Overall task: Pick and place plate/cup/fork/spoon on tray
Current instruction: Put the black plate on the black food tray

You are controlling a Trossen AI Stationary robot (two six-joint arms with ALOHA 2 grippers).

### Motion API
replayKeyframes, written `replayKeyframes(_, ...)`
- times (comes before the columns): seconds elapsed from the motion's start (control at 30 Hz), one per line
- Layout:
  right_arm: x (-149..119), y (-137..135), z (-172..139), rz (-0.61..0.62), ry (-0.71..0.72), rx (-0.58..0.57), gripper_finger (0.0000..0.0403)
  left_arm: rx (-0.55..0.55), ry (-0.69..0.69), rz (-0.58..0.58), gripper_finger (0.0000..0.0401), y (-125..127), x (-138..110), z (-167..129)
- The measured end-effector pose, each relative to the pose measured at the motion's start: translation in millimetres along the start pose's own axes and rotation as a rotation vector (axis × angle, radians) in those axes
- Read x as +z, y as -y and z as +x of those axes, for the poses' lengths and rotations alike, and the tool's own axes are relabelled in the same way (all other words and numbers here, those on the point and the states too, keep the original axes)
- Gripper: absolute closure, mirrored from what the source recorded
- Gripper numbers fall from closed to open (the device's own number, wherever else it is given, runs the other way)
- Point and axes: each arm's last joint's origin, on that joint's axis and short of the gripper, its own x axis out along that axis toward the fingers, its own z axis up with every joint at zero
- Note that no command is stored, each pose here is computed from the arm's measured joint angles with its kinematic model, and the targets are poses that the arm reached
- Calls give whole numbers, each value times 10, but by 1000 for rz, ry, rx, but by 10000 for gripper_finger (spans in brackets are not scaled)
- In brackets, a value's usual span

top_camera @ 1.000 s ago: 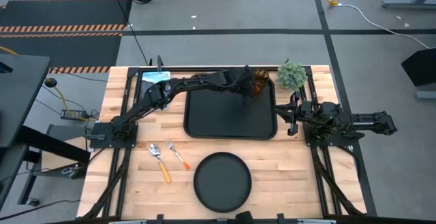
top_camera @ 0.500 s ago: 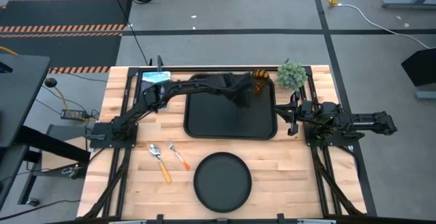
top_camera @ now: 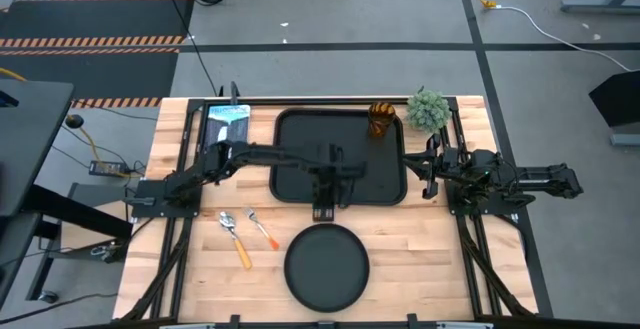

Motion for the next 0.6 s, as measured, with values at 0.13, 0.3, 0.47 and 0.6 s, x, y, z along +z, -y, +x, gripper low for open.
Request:
replayKeyframes(0.13, 1, 0, 0, 0, 2, 1, 334, 59, -55, 61, 319, 378, -46, 104)
replayKeyframes(0.3, 2, 0, 0, 0, 2, 1, 334, 215, -158, 76, 361, 693, -181, 181)
replayKeyframes(0.47, 2, 0, 0, 0, 2, 1, 334, 240, -120, 85, 395, 858, -343, 173)
replayKeyframes(0.6, 3, 0, 0, 1, 3, 1, 334, 235, -21, 16, 389, 901, -600, 223)
